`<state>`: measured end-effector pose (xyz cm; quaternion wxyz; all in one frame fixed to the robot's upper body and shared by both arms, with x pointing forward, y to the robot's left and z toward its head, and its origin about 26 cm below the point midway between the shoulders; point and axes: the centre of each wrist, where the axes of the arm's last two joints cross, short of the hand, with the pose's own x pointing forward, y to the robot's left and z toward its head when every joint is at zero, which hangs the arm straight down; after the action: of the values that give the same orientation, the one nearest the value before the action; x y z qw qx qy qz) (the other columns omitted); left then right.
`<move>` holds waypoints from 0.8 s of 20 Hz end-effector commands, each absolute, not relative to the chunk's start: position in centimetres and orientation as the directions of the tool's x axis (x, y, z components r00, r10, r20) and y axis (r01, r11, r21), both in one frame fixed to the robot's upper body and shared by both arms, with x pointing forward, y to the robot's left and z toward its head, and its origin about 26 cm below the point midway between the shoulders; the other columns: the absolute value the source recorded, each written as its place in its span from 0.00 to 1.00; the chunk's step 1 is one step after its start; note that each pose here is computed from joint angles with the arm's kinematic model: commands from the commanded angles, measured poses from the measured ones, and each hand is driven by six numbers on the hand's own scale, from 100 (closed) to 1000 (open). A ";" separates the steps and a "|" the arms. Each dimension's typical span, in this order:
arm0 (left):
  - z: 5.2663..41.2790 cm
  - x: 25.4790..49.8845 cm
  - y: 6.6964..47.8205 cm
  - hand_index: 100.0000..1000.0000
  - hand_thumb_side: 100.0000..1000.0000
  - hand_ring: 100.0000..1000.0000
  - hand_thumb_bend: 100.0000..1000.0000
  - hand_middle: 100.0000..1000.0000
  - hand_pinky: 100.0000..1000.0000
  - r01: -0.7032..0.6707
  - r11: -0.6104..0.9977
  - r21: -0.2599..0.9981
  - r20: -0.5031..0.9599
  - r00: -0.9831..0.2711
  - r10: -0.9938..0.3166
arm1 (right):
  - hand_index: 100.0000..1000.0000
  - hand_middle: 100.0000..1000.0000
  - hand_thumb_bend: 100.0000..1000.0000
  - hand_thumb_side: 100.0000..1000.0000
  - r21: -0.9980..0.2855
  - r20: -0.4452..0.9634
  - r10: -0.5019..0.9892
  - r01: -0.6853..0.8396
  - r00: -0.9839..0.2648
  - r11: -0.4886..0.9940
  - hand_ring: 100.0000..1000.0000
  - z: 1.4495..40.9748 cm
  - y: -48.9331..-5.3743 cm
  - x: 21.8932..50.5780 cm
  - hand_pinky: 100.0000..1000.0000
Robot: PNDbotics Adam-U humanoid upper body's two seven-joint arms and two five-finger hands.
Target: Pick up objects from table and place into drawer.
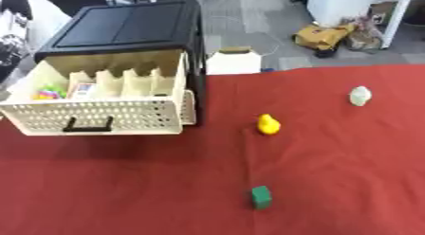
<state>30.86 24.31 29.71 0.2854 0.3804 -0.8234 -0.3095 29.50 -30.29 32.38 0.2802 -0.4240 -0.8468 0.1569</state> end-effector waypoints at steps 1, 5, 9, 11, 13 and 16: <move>31.1 30.3 24.8 0.81 1.00 0.18 0.00 0.11 0.26 -0.470 0.410 0.781 0.106 -0.548 -0.830 | 0.72 0.48 0.00 0.52 -0.431 0.322 0.803 0.677 -0.502 0.596 0.61 32.9 -30.9 28.9 0.62; 31.4 30.2 24.9 0.87 1.00 0.40 0.00 0.27 0.40 -0.432 0.316 0.845 0.020 -0.564 -0.825 | 0.73 0.54 0.00 0.53 -0.370 0.326 0.790 0.698 -0.520 0.613 0.67 31.3 -31.5 29.0 0.67; 31.4 30.1 25.1 0.91 1.00 0.56 0.00 0.41 0.52 -0.383 0.253 0.888 -0.026 -0.593 -0.805 | 0.78 0.63 0.00 0.59 -0.317 0.308 0.778 0.712 -0.548 0.627 0.74 29.5 -32.0 29.0 0.70; 31.3 30.0 25.3 0.92 1.00 0.68 0.00 0.51 0.61 -0.362 0.227 0.904 -0.042 -0.604 -0.796 | 0.82 0.69 0.00 0.71 -0.299 0.290 0.782 0.723 -0.552 0.622 0.78 28.7 -32.3 29.0 0.72; 31.1 30.0 25.5 0.92 1.00 0.72 0.00 0.59 0.64 -0.342 0.205 0.917 -0.053 -0.614 -0.788 | 0.82 0.70 0.00 0.70 -0.283 0.267 0.788 0.737 -0.554 0.614 0.78 27.9 -32.5 28.9 0.72; 30.8 30.0 25.7 0.91 1.00 0.75 0.00 0.66 0.67 -0.296 0.177 0.939 -0.051 -0.627 -0.777 | 0.81 0.69 0.00 0.67 -0.271 0.270 0.798 0.752 -0.539 0.601 0.77 27.0 -32.7 28.9 0.72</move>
<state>30.40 25.26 29.95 0.2391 0.3574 -0.7416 -0.5149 29.20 -32.65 26.14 0.2109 -0.4355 -0.8727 0.0651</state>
